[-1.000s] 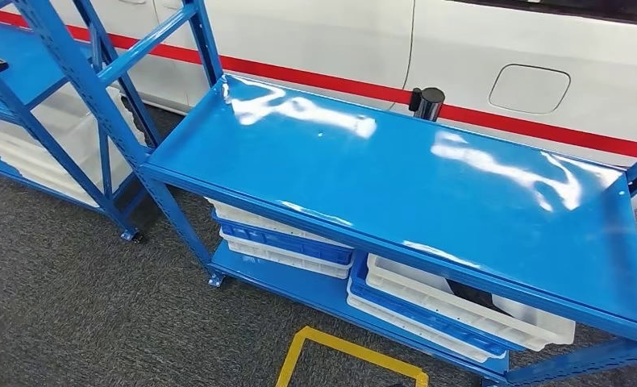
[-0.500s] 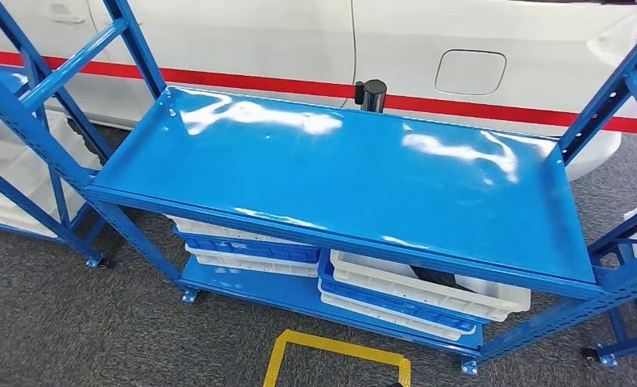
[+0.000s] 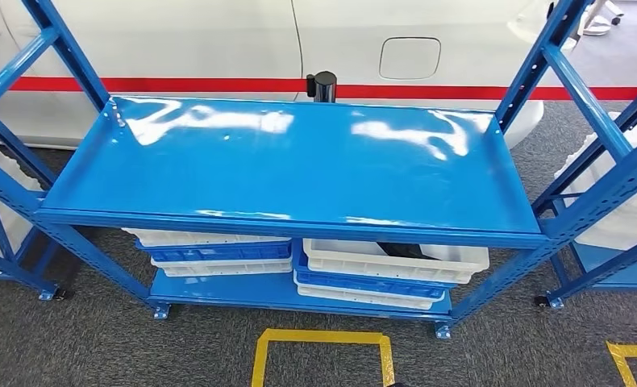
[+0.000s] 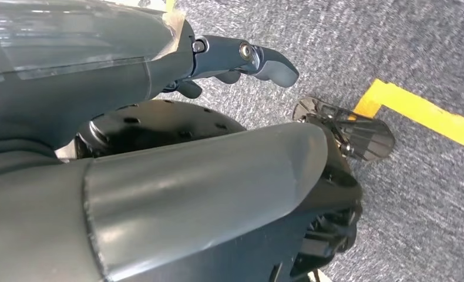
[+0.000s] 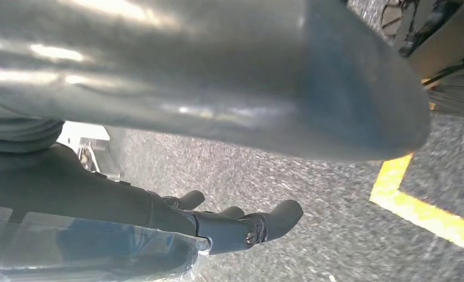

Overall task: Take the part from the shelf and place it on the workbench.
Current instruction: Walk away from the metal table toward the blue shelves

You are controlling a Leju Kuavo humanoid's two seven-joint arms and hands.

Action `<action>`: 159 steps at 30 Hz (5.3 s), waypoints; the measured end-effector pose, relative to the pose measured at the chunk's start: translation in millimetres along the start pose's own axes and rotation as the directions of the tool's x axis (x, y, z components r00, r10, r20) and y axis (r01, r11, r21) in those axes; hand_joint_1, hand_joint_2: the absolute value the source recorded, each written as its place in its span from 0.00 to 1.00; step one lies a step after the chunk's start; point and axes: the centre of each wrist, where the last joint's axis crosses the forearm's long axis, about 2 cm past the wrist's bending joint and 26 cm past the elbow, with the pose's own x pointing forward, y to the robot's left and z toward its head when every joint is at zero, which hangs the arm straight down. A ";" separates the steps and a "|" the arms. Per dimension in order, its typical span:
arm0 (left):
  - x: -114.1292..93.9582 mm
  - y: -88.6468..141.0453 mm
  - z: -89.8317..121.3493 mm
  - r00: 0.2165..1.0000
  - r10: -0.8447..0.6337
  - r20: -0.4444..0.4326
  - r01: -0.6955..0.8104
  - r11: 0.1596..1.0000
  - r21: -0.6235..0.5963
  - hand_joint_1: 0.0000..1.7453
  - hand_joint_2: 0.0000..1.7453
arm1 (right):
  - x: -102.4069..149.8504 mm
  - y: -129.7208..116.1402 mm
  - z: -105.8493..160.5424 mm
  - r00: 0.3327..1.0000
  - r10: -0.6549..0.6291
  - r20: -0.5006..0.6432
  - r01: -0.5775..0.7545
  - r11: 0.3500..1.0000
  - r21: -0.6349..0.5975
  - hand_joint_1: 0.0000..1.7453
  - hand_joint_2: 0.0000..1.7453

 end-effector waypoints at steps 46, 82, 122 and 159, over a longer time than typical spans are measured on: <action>-1.1 -14.2 8.8 0.998 -0.054 0.028 0.054 0.998 -0.009 0.00 0.00 | 1.4 -6.2 0.7 0.999 -0.010 0.031 0.012 0.996 -0.087 0.00 0.00; 3.5 -17.4 9.6 0.997 -0.068 0.032 0.069 0.997 -0.020 0.00 0.00 | 1.2 -6.5 0.7 1.000 0.001 0.031 0.002 0.995 -0.100 0.00 0.00; 6.5 -17.1 8.9 0.995 -0.085 0.047 0.086 0.996 -0.006 0.00 0.00 | 2.4 -10.7 1.3 0.999 -0.019 0.035 0.023 0.993 -0.113 0.00 0.00; 7.4 -18.1 9.6 0.998 -0.061 0.031 0.060 0.998 0.020 0.00 0.00 | -2.3 -16.2 0.2 0.998 0.049 0.044 -0.042 0.989 -0.144 0.00 0.00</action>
